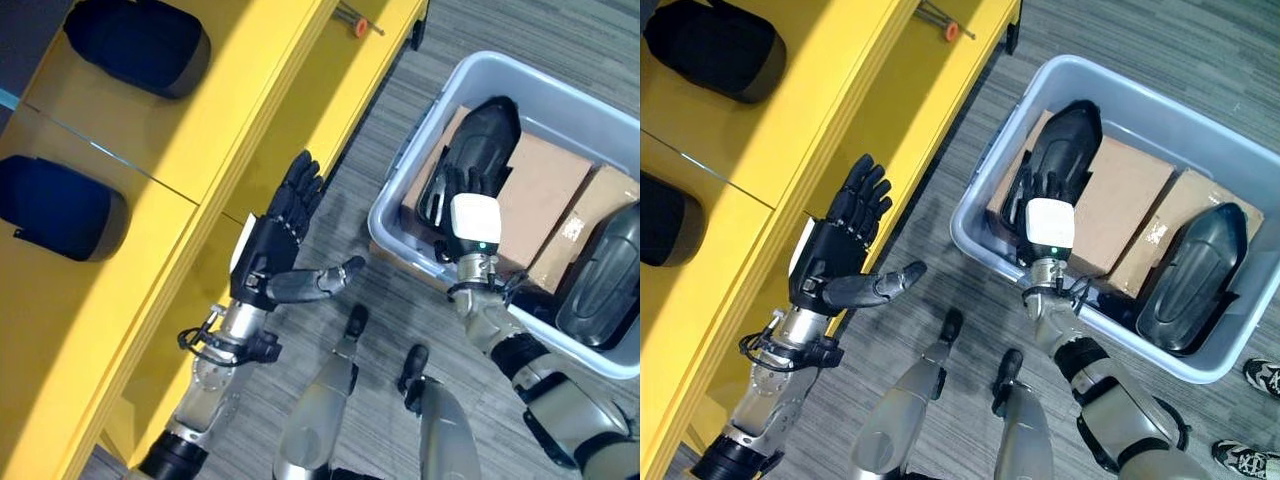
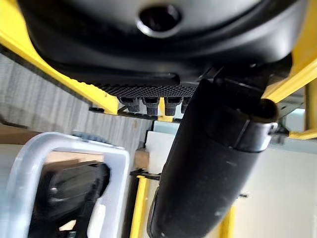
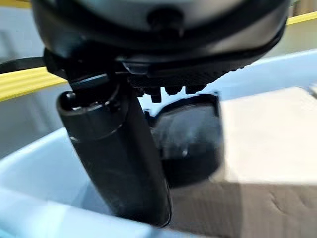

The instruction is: Move parts from the plastic box to the shelf.

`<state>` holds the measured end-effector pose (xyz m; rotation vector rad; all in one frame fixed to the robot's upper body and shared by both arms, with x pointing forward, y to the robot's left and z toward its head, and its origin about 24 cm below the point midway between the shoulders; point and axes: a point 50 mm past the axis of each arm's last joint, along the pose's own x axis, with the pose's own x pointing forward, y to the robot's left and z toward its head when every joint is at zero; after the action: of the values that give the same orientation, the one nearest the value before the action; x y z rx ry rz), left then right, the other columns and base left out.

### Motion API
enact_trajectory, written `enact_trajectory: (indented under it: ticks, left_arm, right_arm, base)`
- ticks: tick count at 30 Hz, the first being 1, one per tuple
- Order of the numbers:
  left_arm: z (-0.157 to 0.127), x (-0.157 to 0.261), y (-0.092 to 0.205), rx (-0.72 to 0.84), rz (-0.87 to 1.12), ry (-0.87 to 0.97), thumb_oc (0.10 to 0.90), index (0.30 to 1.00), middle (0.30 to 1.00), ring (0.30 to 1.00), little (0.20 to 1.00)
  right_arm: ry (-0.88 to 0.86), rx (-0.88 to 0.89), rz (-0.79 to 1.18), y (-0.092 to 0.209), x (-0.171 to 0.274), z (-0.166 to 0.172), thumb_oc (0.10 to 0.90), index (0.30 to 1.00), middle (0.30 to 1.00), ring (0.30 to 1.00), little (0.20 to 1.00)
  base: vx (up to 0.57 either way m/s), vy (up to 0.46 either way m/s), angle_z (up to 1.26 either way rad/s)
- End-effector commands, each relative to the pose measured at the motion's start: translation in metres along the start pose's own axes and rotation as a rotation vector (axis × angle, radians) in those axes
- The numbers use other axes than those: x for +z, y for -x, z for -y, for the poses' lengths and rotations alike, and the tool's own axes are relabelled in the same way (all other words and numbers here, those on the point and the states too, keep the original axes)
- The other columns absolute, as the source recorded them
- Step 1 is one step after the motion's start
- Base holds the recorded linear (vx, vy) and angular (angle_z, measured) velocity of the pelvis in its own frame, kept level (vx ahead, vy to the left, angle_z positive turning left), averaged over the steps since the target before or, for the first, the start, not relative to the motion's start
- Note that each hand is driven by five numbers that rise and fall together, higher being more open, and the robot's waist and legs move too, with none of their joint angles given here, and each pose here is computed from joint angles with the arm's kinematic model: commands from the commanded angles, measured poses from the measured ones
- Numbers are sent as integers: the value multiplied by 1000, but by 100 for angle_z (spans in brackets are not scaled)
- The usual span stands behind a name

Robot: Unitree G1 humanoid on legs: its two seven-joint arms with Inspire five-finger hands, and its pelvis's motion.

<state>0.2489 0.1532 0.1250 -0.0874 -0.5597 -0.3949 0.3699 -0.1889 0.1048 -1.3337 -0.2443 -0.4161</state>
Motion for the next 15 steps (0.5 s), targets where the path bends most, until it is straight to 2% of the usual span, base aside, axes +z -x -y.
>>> enact_trajectory:
  ticks: [1, 9, 15]
  left_arm:
    - [17, 41, -17, -33, 268, 32, 900, 1000, 1000, 1000, 1000]
    - [20, 38, -19, -35, 256, 48, 900, 1000, 1000, 1000, 1000]
    - [21, 35, -21, -41, 248, 56, 900, 1000, 1000, 1000, 1000]
  right_arm:
    - [-2, -157, 16, -26, 6, 32, 900, 1000, 1000, 1000, 1000]
    - [27, -130, -22, -33, -1, 34, 900, 1000, 1000, 1000, 1000]
    - [182, -130, 26, -44, -1, 42, 900, 1000, 1000, 1000, 1000]
  base:
    - [0, 0, 0]
    - [1, -1, 2]
    - [0, 0, 0]
